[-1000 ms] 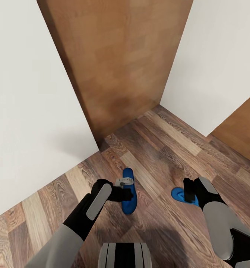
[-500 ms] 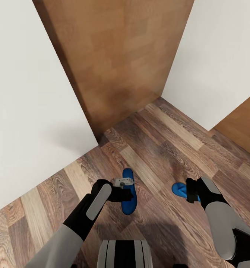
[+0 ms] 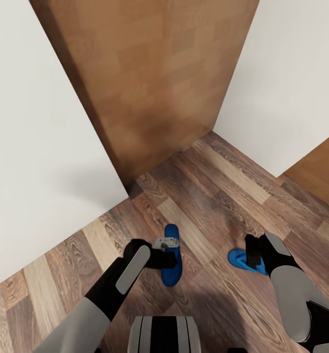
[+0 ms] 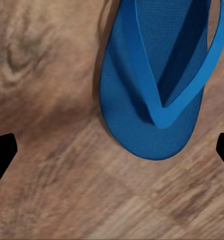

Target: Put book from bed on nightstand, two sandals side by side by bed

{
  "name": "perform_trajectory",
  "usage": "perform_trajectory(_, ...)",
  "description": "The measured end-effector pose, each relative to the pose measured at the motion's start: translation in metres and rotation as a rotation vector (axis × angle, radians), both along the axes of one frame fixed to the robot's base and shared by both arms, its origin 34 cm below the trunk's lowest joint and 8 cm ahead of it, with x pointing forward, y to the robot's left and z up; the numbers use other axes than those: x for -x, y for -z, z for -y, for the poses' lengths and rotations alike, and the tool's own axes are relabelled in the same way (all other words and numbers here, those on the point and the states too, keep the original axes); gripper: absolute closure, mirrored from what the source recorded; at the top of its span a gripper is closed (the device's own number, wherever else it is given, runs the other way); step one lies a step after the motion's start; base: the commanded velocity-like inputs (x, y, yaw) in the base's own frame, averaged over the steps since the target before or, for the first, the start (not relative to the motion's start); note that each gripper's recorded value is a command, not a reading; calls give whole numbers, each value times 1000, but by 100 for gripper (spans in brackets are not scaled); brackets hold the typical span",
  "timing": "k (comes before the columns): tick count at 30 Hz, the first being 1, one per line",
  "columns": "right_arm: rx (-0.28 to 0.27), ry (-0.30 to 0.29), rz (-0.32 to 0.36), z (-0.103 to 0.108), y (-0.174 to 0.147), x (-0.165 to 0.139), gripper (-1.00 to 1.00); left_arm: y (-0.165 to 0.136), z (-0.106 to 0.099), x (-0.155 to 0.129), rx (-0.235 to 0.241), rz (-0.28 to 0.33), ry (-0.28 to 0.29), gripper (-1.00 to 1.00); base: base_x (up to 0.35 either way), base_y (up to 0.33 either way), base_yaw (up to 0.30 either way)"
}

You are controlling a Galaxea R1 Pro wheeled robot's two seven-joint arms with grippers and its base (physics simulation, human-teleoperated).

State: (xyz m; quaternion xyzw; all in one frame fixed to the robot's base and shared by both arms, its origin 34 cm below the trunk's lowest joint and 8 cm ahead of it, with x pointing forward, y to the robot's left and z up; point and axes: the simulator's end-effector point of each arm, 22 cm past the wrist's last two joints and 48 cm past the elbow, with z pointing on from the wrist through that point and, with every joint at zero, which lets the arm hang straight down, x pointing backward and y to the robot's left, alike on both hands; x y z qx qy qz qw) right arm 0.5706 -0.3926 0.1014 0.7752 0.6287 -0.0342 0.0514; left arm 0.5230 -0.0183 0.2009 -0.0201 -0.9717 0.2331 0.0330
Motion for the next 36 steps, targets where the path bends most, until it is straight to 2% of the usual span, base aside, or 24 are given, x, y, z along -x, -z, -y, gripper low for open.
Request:
perform_trajectory(13, 0, 0, -1, 1, 0, 0, -100, -8, 7, -8, 15, 26, 6, 100, 24, 0, 0)
perform_trajectory(15, 0, 0, -1, 0, 0, 0, -100, -20, 10, -23, 24, 64, 3, 100, 3, 0, 0)
perform_trajectory(16, 0, 0, -1, 0, 0, 0, -100, -37, 9, -45, 21, 126, 1, 100, 2, 0, 0)
perform_trajectory(18, -1, -1, -1, 0, 0, 0, -100, -57, 11, -66, 33, 179, -12, 100, 1, 0, 0)
perform_trajectory(24, -1, -4, -2, 1, 0, 0, -100, -100, 14, -109, 68, 250, -51, 100, 0, 0, 0)
perform_trajectory(27, -1, -5, -6, 2, 2, 2, -100, -112, 15, -116, 77, 249, -71, 100, 0, 0, 0)
perform_trajectory(36, 11, -5, -43, 13, 18, 18, -100, -99, 8, -113, 53, 201, -102, 100, 0, 0, 0)
